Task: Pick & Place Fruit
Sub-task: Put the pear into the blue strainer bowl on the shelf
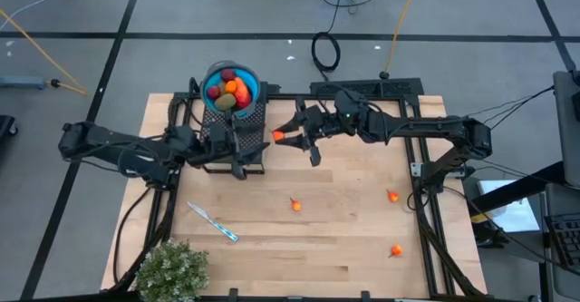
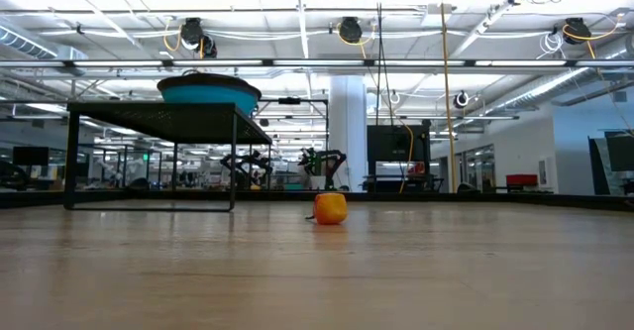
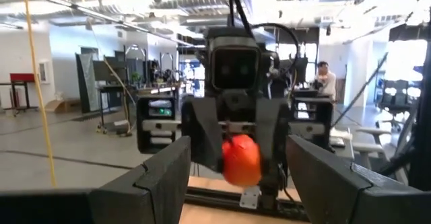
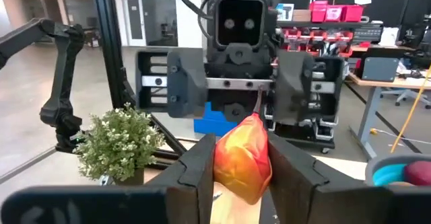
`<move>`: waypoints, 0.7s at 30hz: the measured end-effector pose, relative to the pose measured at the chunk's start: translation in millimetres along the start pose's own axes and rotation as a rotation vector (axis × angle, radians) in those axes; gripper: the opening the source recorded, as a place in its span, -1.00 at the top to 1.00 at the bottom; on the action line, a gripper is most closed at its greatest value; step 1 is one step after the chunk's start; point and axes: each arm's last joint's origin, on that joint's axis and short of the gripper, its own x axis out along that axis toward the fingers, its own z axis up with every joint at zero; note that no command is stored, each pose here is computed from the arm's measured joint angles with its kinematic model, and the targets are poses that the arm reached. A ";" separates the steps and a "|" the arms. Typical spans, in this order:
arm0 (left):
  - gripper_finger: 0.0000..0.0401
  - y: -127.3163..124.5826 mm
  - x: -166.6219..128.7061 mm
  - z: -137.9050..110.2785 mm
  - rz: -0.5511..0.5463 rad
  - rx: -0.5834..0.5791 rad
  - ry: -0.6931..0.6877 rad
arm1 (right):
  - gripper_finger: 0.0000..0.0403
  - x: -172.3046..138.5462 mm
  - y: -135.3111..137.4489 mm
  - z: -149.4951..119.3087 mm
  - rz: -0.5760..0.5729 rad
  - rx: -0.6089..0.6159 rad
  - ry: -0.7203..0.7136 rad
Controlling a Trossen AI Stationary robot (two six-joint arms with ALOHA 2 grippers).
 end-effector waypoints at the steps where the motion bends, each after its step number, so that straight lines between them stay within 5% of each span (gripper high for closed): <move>1: -0.21 0.7 1.1 -0.4 0.004 -0.009 -0.005 | 0.49 0.0 0.1 -0.1 0.001 0.001 0.001; 21: -0.21 -0.9 34.3 7.4 0.022 0.018 0.069 | 0.50 -0.1 -0.2 -2.0 0.002 0.003 0.020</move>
